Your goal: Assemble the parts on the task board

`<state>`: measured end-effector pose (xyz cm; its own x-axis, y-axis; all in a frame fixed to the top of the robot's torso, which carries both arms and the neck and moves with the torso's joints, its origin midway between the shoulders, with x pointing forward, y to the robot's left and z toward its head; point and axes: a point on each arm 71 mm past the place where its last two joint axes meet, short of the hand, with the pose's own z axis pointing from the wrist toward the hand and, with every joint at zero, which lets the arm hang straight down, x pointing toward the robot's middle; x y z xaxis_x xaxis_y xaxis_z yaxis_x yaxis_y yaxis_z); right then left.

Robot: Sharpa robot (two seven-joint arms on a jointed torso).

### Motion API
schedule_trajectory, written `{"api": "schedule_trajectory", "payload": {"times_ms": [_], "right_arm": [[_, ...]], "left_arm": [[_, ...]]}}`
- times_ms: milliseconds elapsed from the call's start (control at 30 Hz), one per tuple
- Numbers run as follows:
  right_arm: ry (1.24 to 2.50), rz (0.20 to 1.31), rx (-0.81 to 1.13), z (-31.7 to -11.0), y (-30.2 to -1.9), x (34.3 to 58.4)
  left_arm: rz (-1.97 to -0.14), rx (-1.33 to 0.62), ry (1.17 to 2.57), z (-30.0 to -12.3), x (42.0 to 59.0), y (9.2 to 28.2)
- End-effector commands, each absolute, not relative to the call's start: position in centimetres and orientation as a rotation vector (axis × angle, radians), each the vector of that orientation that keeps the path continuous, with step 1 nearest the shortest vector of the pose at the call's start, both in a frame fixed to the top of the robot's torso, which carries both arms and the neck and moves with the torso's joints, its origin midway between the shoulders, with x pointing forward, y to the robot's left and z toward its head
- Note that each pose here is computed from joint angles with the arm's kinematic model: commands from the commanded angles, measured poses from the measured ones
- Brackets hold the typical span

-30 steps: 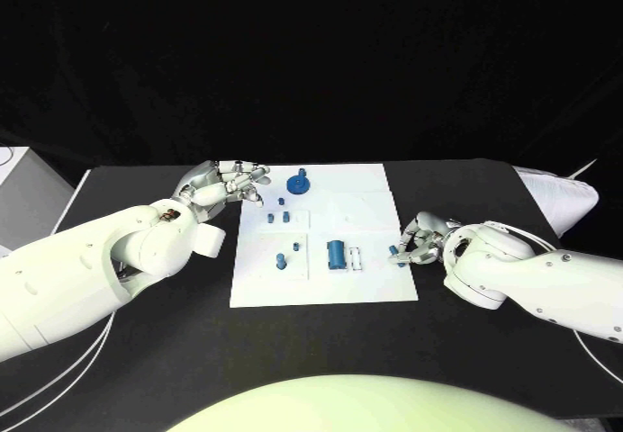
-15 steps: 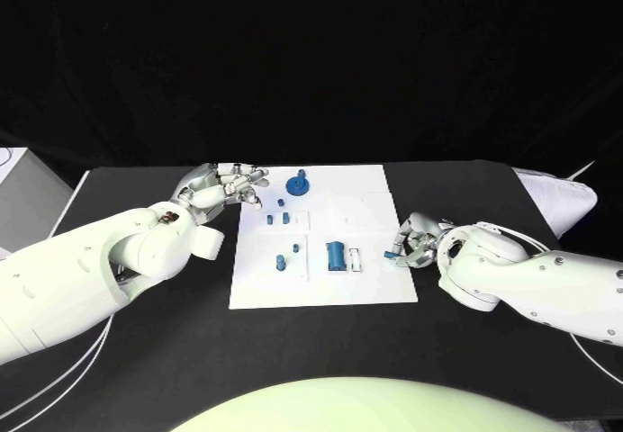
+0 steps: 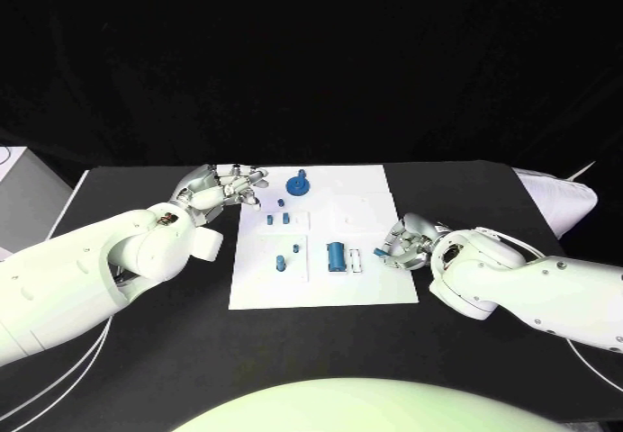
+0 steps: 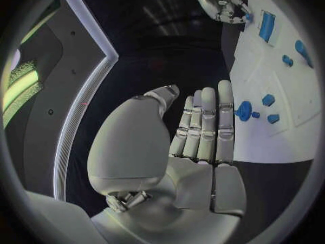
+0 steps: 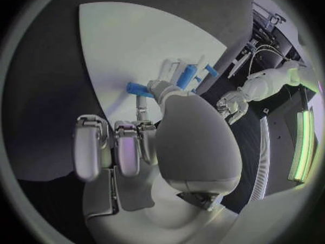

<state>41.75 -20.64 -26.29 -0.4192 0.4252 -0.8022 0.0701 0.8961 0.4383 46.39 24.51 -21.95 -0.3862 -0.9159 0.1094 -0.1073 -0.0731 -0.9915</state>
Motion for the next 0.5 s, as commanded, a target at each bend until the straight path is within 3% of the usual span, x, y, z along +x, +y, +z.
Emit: {"api": "schedule_trajectory", "payload": {"times_ms": [33, 500], "right_arm": [[1.969, 0.482, 0.449, -26.0, -19.8, 41.5], [2.047, 0.509, 0.466, -26.4, -17.8, 41.4]], "left_arm": [[-1.556, -1.122, 1.531, -21.8, 46.3, 24.3], [-1.556, -1.120, 1.536, -21.8, 46.3, 24.3]]}}
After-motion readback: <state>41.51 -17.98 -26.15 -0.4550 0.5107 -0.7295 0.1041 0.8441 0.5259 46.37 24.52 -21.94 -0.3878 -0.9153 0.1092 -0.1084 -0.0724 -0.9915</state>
